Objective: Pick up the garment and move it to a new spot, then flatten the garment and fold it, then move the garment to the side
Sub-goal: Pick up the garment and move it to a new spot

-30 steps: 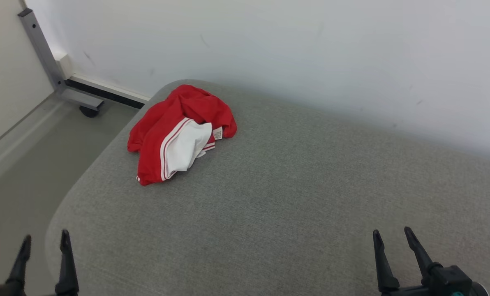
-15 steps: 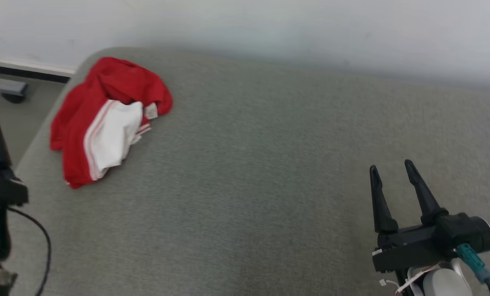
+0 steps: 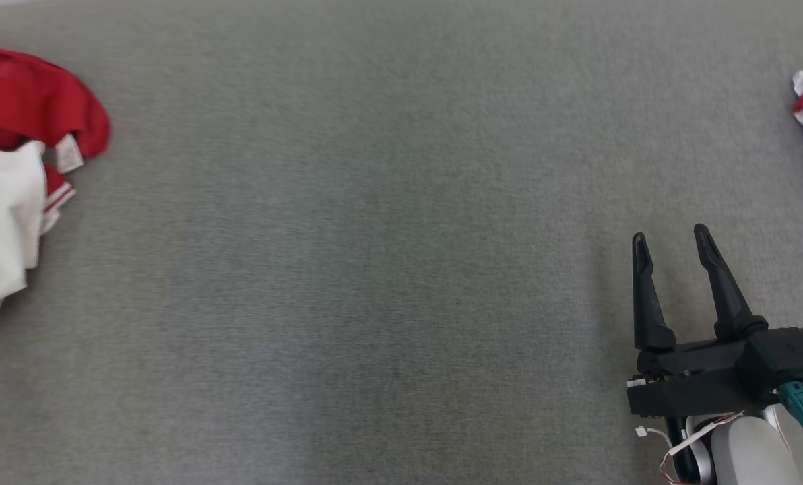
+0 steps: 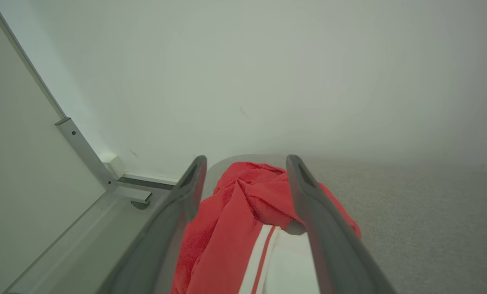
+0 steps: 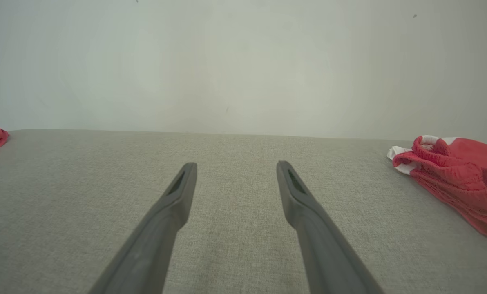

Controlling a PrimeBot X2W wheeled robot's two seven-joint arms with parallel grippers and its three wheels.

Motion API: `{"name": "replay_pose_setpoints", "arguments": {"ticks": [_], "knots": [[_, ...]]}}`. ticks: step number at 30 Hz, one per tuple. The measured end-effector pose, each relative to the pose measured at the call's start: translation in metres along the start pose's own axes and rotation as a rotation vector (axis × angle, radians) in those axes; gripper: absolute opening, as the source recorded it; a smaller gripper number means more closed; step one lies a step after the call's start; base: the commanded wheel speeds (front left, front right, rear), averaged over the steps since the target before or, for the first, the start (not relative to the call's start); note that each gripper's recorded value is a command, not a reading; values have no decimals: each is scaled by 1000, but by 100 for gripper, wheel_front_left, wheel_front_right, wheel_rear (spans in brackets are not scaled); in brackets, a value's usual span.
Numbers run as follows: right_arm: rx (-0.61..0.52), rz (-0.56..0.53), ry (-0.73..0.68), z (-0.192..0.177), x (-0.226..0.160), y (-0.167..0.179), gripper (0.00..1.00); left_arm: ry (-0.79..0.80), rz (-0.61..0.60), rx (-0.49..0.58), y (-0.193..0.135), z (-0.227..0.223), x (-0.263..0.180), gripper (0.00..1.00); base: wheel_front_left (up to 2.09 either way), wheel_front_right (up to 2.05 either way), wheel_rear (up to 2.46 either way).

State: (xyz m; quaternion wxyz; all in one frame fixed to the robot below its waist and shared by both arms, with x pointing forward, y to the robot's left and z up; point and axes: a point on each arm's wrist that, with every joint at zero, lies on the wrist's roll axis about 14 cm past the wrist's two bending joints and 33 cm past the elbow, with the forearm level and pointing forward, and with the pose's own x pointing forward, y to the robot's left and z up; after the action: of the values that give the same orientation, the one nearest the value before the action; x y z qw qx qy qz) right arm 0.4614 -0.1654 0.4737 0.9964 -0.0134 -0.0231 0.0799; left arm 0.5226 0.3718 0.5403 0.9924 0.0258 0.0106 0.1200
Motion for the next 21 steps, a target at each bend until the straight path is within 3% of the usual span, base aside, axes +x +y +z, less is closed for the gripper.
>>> {"name": "replay_pose_setpoints", "arguments": {"ticks": [11,16,20,21], "knots": [[-22,-71,95,-37,-7,-28,100,407,-6,46,-8,-129,15,100,0,0,0],[-30,-76,107,-41,-7,-31,100,584,7,23,-7,-164,5,100,0,0,0],[-32,-71,102,-40,-6,-31,100,618,13,-20,-9,-165,5,100,0,0,0],[-34,-70,102,-40,-6,-30,100,635,15,-14,-7,-167,4,89,0,0,0]]}}
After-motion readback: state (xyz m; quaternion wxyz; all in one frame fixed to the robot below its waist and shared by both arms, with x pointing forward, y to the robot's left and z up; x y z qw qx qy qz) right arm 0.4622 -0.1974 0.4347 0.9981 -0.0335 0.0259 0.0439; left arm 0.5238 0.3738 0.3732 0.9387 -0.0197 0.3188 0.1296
